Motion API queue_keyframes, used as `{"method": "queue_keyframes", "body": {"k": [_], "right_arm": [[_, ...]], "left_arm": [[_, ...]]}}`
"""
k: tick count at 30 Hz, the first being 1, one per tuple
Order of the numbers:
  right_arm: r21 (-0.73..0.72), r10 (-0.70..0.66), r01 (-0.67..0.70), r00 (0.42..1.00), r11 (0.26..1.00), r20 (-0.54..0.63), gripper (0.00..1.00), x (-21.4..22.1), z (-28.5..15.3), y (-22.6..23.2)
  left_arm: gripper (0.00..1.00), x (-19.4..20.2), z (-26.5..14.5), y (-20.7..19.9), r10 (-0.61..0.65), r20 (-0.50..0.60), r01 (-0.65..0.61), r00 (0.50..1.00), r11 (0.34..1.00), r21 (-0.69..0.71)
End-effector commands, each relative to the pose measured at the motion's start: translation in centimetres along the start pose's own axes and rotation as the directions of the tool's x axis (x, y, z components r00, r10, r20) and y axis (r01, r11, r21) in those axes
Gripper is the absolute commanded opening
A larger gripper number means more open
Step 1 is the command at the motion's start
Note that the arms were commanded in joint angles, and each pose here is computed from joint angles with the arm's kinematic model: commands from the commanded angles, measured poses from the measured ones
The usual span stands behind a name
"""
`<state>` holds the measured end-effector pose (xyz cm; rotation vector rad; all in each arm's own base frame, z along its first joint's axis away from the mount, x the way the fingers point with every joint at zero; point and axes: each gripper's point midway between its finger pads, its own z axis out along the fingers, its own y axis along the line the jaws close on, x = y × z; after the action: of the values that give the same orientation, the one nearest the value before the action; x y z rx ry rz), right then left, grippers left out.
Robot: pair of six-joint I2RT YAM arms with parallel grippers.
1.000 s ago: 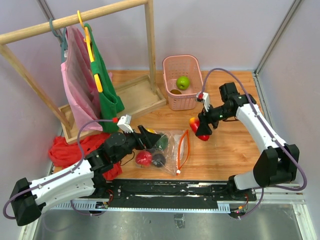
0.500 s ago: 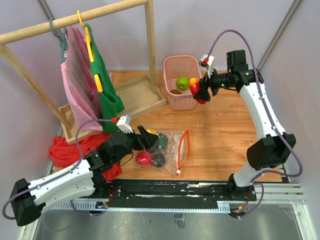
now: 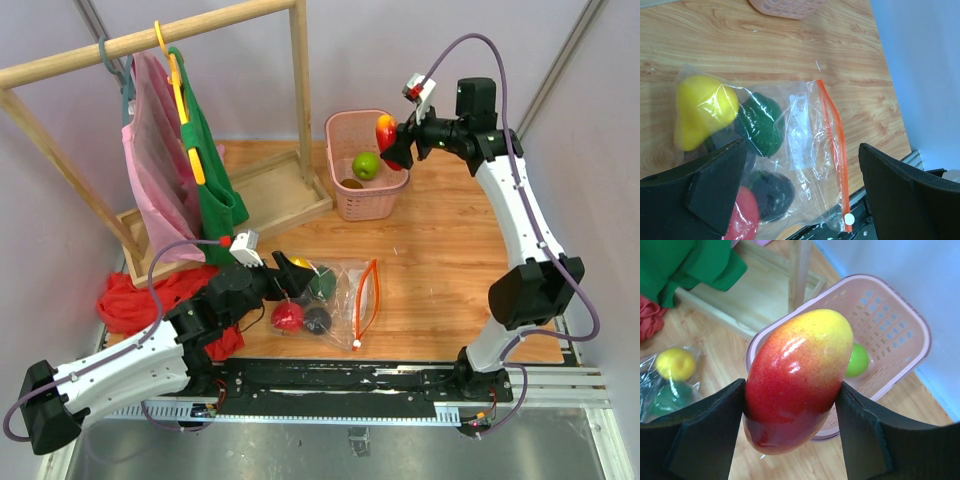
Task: Open the zip-top bag and remove the fake food
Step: Place the fake fruit in the bin.
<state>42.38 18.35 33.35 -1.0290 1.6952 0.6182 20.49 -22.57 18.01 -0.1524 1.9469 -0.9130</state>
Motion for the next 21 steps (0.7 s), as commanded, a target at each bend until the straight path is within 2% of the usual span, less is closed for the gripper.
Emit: {"method": "queue_keyframes", "body": {"k": [1, 13, 21], "right_arm": [[0.117, -0.017, 0.010, 0.998, 0.993, 0.063, 0.16, -2.1, 0.0, -4.0], [0.222, 0.019, -0.035, 0.997, 0.974, 0.071, 0.17, -0.8, 2.7, -8.5], [0.274, 0.066, -0.076, 0.997, 0.959, 0.044, 0.35, 1.5, 4.2, -10.5]], "left_arm": [[0.96, -1.4, -0.1, -1.1, -0.014, 0.038, 0.013, 0.999, 1.000, 0.015], [0.96, -1.5, -0.2, -1.1, -0.007, 0.038, 0.007, 0.999, 1.000, 0.012], [0.99, -1.6, -0.3, -0.9, -0.023, 0.042, 0.023, 0.999, 1.000, -0.001]]}}
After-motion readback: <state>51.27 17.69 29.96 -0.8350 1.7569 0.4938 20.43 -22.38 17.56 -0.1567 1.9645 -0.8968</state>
